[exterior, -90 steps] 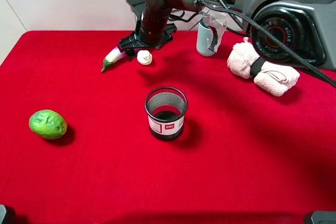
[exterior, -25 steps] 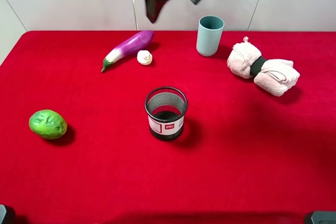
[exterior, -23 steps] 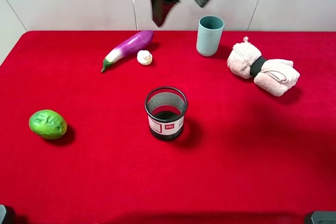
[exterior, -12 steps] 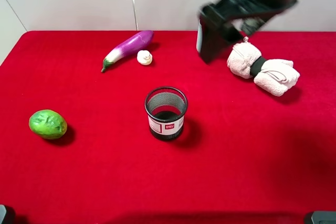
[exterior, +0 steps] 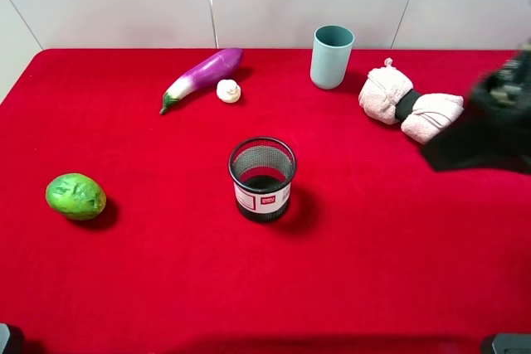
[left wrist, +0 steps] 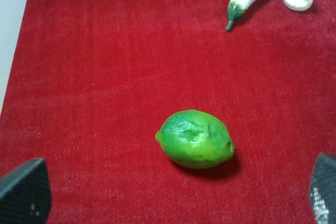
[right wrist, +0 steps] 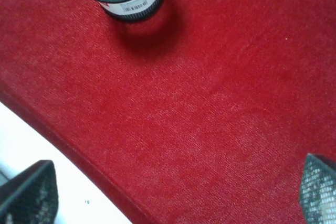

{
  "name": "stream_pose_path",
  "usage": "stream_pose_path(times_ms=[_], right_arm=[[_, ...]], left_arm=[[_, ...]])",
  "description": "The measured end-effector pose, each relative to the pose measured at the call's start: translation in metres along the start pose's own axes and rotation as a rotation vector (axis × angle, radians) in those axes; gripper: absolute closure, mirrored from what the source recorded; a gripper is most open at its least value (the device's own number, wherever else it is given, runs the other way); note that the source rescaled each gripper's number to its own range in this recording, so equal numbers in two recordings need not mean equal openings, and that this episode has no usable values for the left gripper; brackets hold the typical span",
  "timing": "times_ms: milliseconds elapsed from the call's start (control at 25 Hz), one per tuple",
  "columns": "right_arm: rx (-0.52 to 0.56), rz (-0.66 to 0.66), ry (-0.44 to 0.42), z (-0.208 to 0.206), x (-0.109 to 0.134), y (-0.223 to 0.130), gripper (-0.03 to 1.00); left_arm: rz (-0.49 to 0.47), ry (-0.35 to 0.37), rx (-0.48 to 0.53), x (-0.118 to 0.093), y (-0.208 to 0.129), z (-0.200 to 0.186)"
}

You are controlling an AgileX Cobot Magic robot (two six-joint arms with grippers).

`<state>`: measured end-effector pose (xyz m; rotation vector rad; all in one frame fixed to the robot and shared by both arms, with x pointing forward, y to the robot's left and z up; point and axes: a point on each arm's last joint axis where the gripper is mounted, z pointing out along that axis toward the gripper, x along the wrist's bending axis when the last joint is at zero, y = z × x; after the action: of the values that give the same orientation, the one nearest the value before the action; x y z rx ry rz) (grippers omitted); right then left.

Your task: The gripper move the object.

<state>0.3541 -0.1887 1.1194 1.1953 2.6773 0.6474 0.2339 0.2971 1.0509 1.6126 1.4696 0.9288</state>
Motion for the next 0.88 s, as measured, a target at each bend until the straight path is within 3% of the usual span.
stream_pose_path(times_ms=[320,640,880], right_arm=[[-0.219,0.056,-0.026,-0.042,-0.004,-0.059,-0.03],[-0.463,0.338,-0.279,-0.061,-0.006,-0.129,-0.03],[-0.682,0.429,-0.502,-0.053,0.01,-0.17,-0.03]], left_arm=[[0.0,0.0,0.0,0.0,0.0,0.0],[0.0,0.0,0.0,0.0,0.0,0.0],[0.0,0.0,0.0,0.0,0.0,0.0]])
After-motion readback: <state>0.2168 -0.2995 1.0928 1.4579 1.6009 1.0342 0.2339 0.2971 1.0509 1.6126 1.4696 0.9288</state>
